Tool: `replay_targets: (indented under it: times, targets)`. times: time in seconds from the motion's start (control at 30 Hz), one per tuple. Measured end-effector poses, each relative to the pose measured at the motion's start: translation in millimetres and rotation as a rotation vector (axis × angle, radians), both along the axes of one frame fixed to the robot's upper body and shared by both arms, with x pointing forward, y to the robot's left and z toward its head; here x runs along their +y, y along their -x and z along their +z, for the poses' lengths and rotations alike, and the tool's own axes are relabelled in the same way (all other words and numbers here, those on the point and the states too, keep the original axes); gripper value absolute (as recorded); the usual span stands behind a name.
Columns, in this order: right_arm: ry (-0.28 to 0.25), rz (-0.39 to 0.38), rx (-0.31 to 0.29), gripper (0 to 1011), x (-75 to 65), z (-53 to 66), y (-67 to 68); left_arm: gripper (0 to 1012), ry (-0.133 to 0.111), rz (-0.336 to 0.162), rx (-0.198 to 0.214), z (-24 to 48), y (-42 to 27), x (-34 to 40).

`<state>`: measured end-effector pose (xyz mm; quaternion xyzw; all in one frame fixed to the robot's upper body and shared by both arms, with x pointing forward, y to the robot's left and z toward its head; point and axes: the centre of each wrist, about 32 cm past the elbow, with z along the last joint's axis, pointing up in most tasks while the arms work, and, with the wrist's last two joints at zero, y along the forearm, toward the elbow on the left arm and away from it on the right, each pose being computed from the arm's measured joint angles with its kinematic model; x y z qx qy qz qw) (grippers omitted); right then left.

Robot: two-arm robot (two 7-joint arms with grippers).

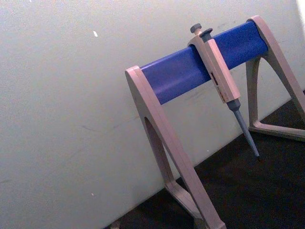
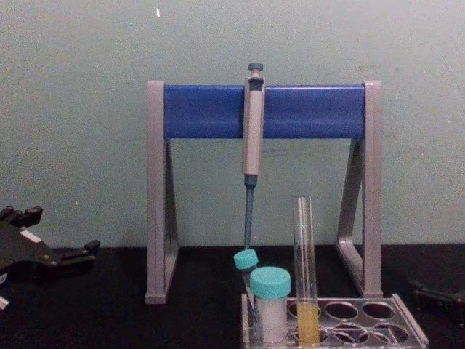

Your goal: Pick up the test tube from the test tube rack, shake it, then place it back into the test tube rack.

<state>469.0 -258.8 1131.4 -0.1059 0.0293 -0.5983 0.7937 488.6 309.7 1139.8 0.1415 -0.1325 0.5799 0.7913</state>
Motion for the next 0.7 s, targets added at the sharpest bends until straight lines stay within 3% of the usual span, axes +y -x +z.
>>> replay_targets:
  times: [0.7]
  targets:
    - [-0.008,-0.006,0.021,1000,-0.1,-3.8,-0.3,1001,0.0,0.0,0.0,0.0,0.0,0.0]
